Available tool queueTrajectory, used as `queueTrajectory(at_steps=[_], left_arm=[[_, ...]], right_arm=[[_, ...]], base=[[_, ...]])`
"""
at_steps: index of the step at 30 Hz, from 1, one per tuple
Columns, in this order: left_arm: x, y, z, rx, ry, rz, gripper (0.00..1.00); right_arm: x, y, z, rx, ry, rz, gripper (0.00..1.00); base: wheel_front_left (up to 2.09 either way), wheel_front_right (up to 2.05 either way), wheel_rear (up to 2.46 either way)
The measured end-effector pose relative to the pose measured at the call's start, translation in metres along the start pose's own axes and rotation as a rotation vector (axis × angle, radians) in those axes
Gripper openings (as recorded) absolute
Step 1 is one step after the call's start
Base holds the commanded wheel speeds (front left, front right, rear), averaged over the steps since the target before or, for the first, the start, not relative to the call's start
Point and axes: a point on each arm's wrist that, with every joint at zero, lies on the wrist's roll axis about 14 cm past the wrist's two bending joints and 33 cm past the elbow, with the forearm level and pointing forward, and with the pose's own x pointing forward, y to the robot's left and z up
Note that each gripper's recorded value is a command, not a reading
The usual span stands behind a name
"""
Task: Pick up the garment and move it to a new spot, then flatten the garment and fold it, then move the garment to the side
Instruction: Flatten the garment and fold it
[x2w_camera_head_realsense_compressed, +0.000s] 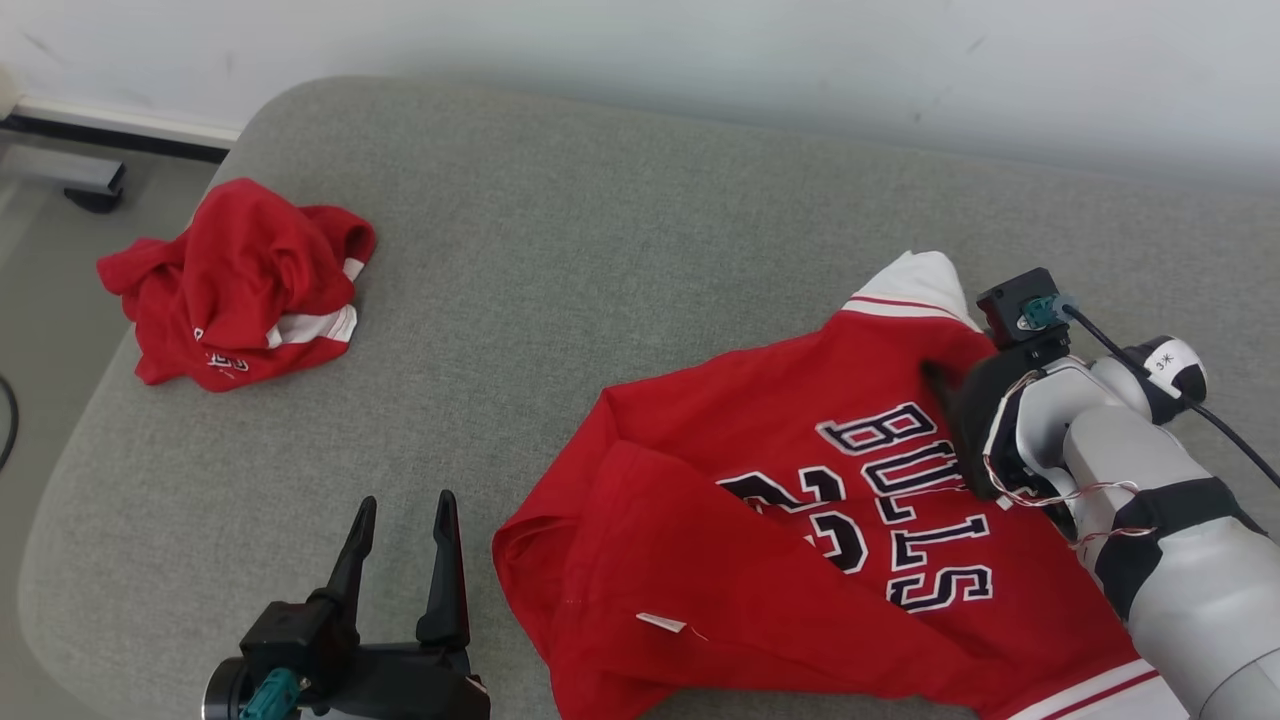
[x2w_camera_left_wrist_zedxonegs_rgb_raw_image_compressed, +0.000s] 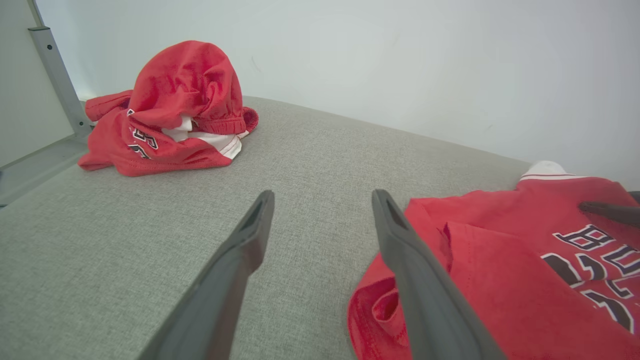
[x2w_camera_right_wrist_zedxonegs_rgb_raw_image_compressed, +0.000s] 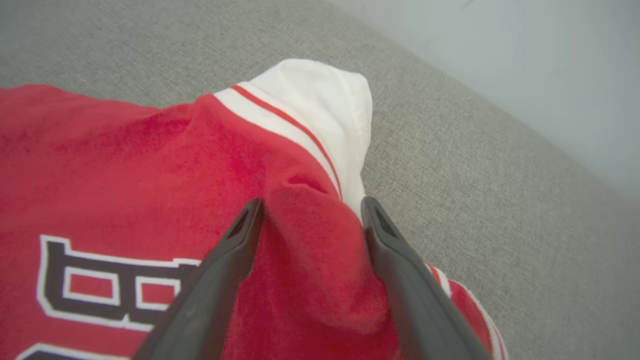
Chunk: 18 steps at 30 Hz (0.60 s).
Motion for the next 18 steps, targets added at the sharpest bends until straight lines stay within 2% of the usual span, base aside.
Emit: queueTrajectory(at_steps=[1, 2, 3, 6, 14, 18], left_arm=[[0.0, 0.001, -0.002, 0.001, 0.004, 0.005, 1.0], [0.0, 0.002, -0.003, 0.002, 0.008, 0.007, 1.0], [0.0, 0.003, -0.004, 0.002, 0.012, 0.009, 1.0], [0.002, 0.004, -0.007, 0.002, 0.02, 0.013, 1.0], [0.007, 0.0, -0.011, 0.002, 0.026, 0.001, 1.0], [0.007, -0.001, -0.012, 0.002, 0.03, -0.004, 1.0]], right_arm=[[0.003, 0.0, -0.007, 0.001, 0.036, 0.002, 1.0], [0.005, 0.002, -0.015, -0.006, 0.071, 0.009, 0.21], [0.008, 0.004, -0.018, -0.005, 0.086, 0.016, 0.0], [0.013, -0.002, -0.01, 0.025, 0.065, 0.012, 0.0], [0.006, -0.071, 0.039, 0.021, -0.107, -0.126, 0.0], [0.0, -0.096, 0.05, 0.026, -0.14, -0.187, 0.0]], base=[[0.0, 0.0, 0.0], [0.0, 0.0, 0.0], [0.0, 0.0, 0.0], [0.0, 0.0, 0.0], [0.0, 0.0, 0.0], [0.0, 0.0, 0.0]])
